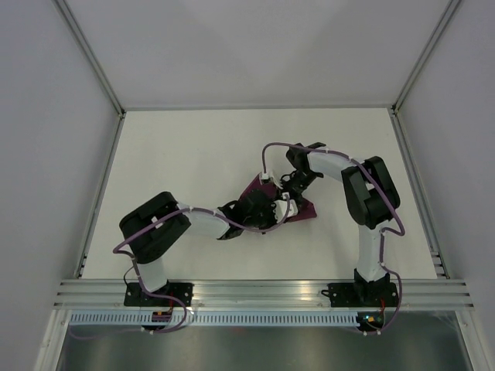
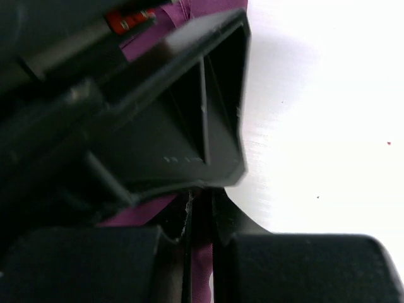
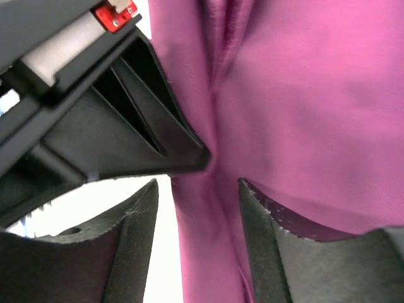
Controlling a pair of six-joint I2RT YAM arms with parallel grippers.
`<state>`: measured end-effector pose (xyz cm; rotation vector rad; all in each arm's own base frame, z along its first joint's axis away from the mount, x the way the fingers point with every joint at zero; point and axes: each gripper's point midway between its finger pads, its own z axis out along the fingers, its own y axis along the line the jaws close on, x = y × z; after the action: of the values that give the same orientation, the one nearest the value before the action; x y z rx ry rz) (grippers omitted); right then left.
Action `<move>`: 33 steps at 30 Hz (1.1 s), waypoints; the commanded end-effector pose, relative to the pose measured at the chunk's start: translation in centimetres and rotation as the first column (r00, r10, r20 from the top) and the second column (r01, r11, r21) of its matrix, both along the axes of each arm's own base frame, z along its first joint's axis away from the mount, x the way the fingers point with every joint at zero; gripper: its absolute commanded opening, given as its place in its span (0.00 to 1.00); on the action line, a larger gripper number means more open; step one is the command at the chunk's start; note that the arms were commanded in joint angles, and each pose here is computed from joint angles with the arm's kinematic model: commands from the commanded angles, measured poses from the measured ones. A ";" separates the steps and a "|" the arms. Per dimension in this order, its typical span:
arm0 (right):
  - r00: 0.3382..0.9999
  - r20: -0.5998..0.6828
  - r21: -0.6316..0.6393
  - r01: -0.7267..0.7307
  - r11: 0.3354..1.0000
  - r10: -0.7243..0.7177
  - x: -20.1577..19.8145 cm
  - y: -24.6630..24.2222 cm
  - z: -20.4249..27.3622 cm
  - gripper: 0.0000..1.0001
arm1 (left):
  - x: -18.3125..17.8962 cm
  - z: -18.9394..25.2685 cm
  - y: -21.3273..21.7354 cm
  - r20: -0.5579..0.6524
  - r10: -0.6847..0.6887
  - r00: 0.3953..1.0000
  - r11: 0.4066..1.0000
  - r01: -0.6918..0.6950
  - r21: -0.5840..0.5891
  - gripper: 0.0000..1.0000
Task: Fold the napkin, place the utensils inside, and roll it up
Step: Roll the napkin at the center of the board.
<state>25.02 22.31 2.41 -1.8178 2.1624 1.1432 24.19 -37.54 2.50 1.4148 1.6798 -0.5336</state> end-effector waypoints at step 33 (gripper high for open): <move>0.566 0.810 0.170 0.018 0.985 -0.150 -0.8 -1.9 3.8 0.60 | -3.5 -5.8 3.4 -0.879 0.033 0.476 0.999 0.016 0.045 0.02</move>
<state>21.32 19.54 4.78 -1.6821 1.6077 0.4156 24.60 -37.35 2.05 1.2693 2.1408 -1.4102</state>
